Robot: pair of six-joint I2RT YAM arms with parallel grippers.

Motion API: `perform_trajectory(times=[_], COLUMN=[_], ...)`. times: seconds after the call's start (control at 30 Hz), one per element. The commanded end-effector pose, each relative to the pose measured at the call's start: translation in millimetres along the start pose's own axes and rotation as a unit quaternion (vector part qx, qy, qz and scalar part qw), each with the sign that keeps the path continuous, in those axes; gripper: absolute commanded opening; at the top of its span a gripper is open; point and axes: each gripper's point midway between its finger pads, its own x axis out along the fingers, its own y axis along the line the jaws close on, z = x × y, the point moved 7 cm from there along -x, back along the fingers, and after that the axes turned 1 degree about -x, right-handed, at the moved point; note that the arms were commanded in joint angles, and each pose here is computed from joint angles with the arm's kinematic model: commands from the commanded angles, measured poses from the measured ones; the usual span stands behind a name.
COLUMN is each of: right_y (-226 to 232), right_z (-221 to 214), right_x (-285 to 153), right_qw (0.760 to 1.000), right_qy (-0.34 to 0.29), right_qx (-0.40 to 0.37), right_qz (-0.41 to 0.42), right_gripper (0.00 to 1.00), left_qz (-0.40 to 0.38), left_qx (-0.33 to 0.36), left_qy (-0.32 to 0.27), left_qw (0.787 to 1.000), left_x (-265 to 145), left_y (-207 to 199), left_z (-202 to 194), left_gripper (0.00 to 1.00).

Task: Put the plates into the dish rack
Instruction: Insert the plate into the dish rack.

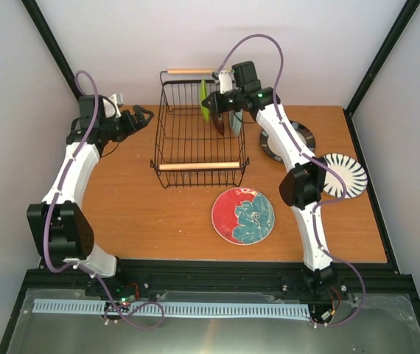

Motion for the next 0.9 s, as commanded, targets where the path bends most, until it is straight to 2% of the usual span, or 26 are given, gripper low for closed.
perform_trajectory(times=[0.0, 0.37, 0.47, 0.7, 0.87], right_y=[10, 2, -4, -17, -22], right_z=[0, -19, -24, -28, -30], right_x=[9, 43, 54, 73, 84], right_qw=[0.998, 0.996, 0.996, 0.996, 0.997], right_qy=[0.001, 0.021, 0.021, 0.007, 0.000], right_qx=[-0.054, -0.070, -0.068, -0.058, -0.057], right_qz=[-0.019, -0.053, -0.060, -0.064, -0.057], right_gripper=[0.03, 0.03, 0.03, 0.03, 0.03], left_qz=[-0.002, 0.015, 0.017, 0.032, 0.043], left_qx=[0.022, 0.074, 0.076, 0.074, 0.071], left_qy=[0.011, 0.064, 0.067, 0.075, 0.084], left_qw=[1.000, 0.995, 0.995, 0.994, 0.993], left_x=[16, 84, 91, 98, 105], left_y=[5, 13, 14, 22, 30], left_z=[7, 5, 3, 2, -4], left_gripper=[1.00, 0.99, 0.98, 0.88, 0.87])
